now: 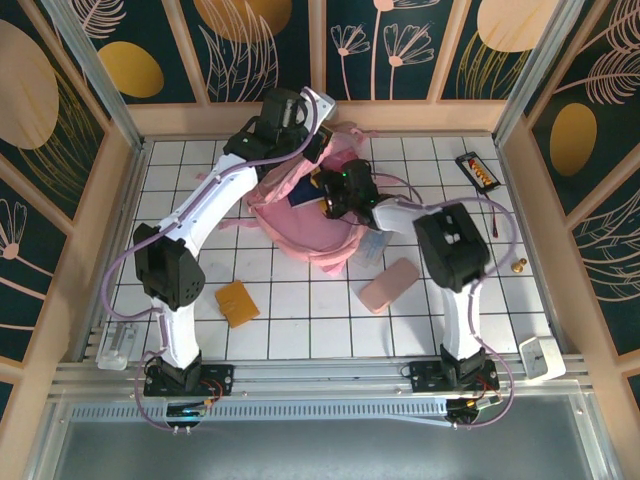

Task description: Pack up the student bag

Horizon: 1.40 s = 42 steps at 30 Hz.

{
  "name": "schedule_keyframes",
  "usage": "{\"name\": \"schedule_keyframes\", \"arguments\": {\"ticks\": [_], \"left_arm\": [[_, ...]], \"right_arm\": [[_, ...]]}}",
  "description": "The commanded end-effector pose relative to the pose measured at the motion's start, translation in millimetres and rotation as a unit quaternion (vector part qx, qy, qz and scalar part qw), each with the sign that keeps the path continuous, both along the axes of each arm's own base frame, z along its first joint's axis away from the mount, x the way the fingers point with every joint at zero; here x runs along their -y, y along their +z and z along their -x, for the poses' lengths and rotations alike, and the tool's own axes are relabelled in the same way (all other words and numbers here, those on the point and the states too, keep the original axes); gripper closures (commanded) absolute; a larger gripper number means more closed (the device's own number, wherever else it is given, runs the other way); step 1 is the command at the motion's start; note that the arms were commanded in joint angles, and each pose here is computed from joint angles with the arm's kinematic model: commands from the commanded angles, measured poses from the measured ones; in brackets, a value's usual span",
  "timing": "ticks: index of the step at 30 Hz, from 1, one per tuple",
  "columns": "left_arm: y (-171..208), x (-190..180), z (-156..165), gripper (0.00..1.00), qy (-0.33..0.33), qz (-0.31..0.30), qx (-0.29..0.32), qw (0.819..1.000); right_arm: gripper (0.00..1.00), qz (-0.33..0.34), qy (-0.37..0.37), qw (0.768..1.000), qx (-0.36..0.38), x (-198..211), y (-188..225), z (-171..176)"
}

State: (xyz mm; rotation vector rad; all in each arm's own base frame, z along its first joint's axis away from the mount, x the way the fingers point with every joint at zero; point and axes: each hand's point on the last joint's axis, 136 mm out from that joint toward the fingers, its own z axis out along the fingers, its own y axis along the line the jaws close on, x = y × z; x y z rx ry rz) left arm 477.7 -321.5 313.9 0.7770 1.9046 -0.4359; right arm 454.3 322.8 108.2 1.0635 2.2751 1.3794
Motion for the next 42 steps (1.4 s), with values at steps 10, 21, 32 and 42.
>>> {"name": "schedule_keyframes", "arguments": {"ticks": [10,21,32,42], "left_arm": [[52.2,12.3,14.9,0.53,-0.045,0.102,0.041,0.993],[7.4,-159.3,39.6,0.18,0.263,0.215,-0.148,0.929],[-151.1,-235.9,59.8,0.35,0.408,0.259,-0.337,0.808],[-225.8,-241.6,50.9,0.63,0.406,0.212,-0.382,0.803]], "right_arm": [[0.24,0.131,0.018,0.99,0.056,111.9,73.8,97.6],[0.32,0.386,0.287,0.797,0.365,106.8,122.8,127.6],[0.29,0.384,0.415,0.748,0.348,-20.9,70.4,101.7],[0.29,0.377,0.426,0.778,0.266,-35.0,54.9,77.6]]}}
